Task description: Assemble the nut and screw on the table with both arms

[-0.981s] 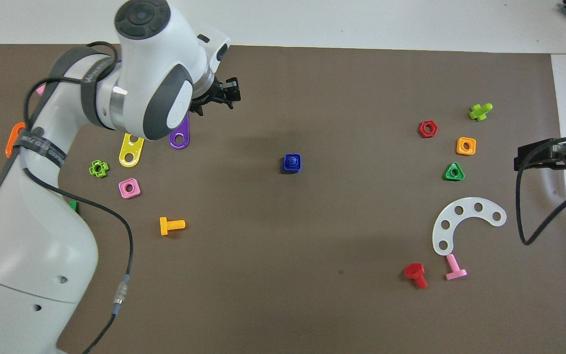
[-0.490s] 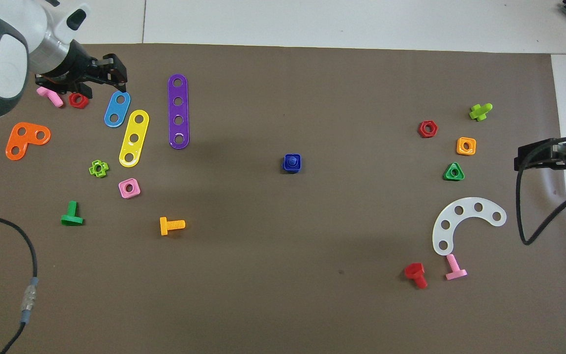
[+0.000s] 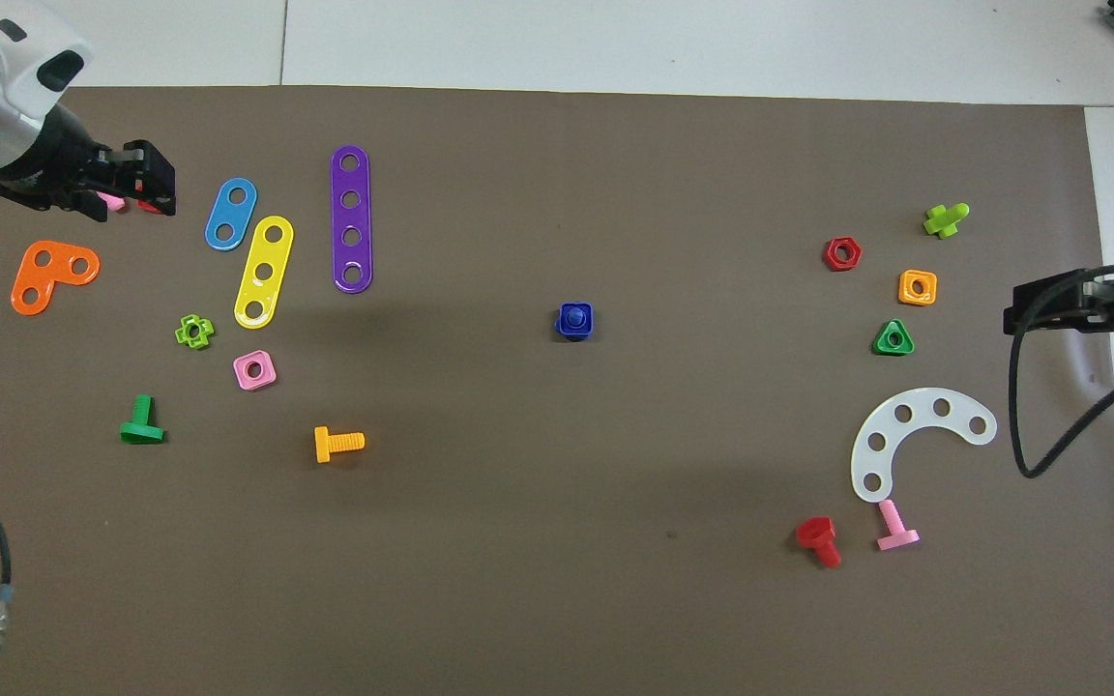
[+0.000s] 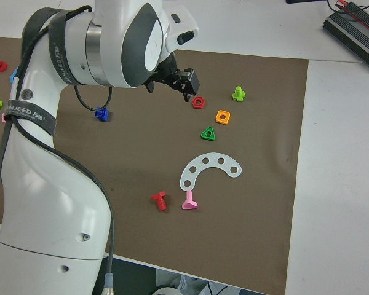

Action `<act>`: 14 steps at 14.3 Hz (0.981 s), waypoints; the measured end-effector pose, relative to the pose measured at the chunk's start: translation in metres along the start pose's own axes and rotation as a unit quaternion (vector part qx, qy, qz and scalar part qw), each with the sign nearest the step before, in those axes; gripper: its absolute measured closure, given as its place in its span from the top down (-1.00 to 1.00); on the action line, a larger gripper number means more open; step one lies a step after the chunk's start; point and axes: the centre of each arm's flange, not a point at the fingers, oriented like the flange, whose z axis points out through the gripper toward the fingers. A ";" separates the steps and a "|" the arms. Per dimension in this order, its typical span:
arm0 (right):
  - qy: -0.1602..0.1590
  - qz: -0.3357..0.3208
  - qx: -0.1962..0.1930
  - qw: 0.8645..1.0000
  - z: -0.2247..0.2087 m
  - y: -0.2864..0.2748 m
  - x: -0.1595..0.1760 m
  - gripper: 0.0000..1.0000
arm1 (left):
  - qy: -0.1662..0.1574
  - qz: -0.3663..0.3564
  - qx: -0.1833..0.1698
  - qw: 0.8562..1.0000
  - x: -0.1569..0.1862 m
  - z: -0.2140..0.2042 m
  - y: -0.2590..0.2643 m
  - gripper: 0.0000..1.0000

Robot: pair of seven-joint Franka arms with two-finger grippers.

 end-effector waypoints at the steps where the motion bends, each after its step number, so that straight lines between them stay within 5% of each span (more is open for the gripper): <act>1: 0.000 0.000 0.000 1.000 0.000 0.000 0.000 1.00 | 0.000 0.002 0.001 1.000 -0.008 -0.004 0.002 0.39; 4: 0.000 0.000 0.000 1.000 0.000 0.000 0.000 1.00 | 0.004 0.004 0.004 1.000 -0.031 -0.018 0.003 0.43; 8: -0.004 0.000 -0.001 1.000 0.001 0.000 -0.001 1.00 | 0.020 0.004 0.004 1.000 -0.054 -0.043 0.004 1.00; 14: -0.022 0.000 -0.003 1.000 0.003 0.001 -0.006 1.00 | 0.043 0.001 -0.036 0.998 -0.059 -0.059 0.007 1.00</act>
